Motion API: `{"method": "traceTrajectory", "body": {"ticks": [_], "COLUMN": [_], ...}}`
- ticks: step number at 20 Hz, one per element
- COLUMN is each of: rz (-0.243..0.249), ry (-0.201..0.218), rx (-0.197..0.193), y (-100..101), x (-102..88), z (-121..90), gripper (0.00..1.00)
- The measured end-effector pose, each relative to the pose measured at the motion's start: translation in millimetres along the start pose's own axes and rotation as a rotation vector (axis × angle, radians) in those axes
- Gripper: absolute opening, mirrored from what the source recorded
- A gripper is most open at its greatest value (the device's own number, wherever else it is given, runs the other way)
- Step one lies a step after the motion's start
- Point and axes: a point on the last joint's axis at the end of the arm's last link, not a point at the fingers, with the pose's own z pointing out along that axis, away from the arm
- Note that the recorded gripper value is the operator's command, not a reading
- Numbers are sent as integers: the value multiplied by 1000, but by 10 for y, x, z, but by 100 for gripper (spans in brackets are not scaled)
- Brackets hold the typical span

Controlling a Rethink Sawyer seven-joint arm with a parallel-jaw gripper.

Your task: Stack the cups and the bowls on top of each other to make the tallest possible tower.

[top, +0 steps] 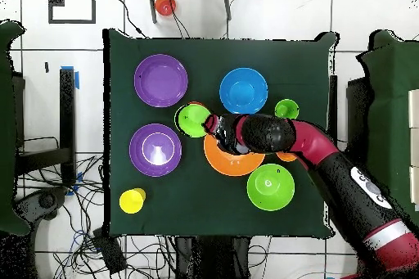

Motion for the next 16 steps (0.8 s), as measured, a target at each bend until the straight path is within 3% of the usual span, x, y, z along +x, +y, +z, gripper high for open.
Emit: {"method": "traceTrajectory", "body": {"ticks": [8,16], "rz": [3,11], "ry": [-16,-142], "rx": [-2,-16], "y": [-25,-230], "x": [-30,-64], "z": [-21,-131], "gripper": [0,0]}}
